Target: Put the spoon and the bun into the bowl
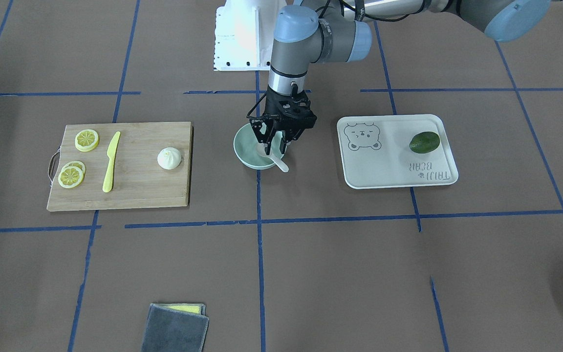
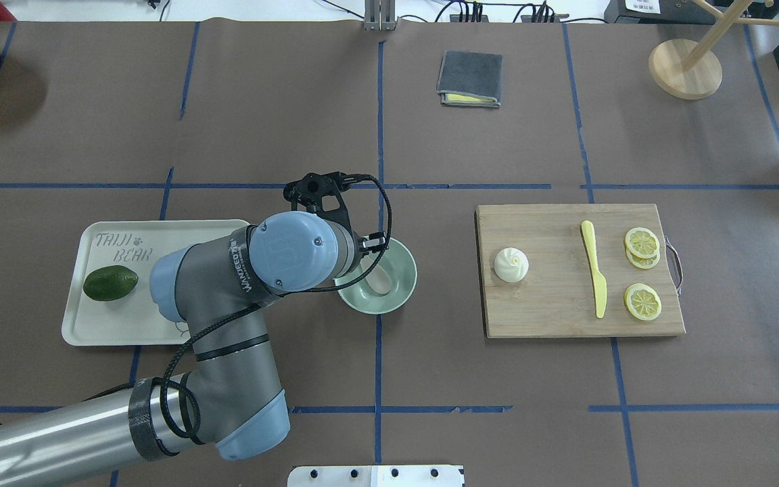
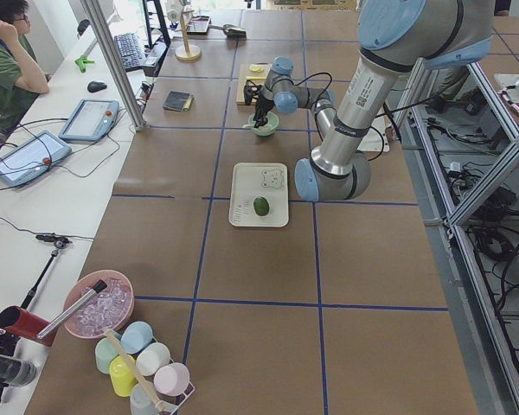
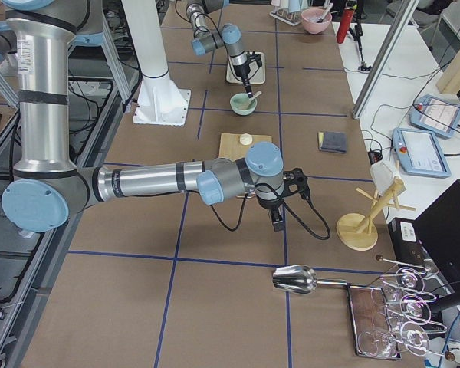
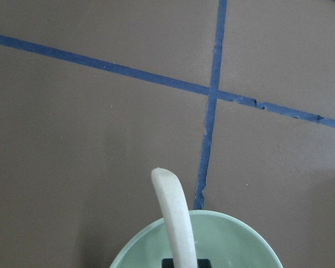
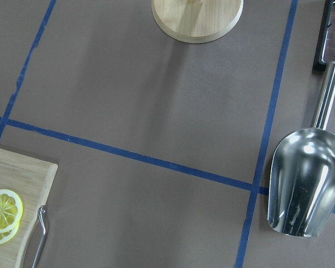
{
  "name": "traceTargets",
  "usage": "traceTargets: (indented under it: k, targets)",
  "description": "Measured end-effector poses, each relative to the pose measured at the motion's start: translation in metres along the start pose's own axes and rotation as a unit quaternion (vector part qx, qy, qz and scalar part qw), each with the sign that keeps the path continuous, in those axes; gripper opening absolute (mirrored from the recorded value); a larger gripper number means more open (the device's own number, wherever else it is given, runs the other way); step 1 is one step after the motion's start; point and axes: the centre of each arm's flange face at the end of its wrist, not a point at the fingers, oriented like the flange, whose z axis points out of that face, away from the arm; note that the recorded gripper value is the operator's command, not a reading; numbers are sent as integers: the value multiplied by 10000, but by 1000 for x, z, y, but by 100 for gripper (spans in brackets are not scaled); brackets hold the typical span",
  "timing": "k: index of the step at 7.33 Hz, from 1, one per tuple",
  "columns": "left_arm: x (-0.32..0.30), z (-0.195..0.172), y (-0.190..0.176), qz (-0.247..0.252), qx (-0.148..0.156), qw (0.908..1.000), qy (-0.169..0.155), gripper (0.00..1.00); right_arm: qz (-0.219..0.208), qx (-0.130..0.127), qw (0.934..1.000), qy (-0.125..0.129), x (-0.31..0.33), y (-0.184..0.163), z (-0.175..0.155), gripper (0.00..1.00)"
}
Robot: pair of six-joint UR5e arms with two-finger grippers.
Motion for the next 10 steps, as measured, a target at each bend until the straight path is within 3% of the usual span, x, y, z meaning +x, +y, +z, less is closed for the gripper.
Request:
traceTargets:
  k: [3, 5, 7, 8, 9, 10]
  targets:
    - [-24, -30, -19, 1287, 101, 9915, 146, 100, -102, 95, 9999, -15, -9, -5, -8, 100]
    - [-89, -63, -92, 2425, -63, 9700, 162, 100, -215, 174, 9996, -44, -22, -12, -15, 100]
    - [-191, -92, -189, 3570, -69, 9339, -177, 100, -422, 171, 9989, -135, -50, -30, -9, 100]
    - [-254, -114, -237, 3834, -123, 9228, -357, 100, -477, 165, 9985, -191, -78, -44, -4, 100]
    - [-335, -133, -279, 3913, -341, 9184, -487, 100, -479, 173, 9984, -247, -112, -58, 2, 100]
    - [-421, -145, -307, 3830, -624, 9195, -621, 100, -456, 168, 9983, -315, -148, -71, 8, 100]
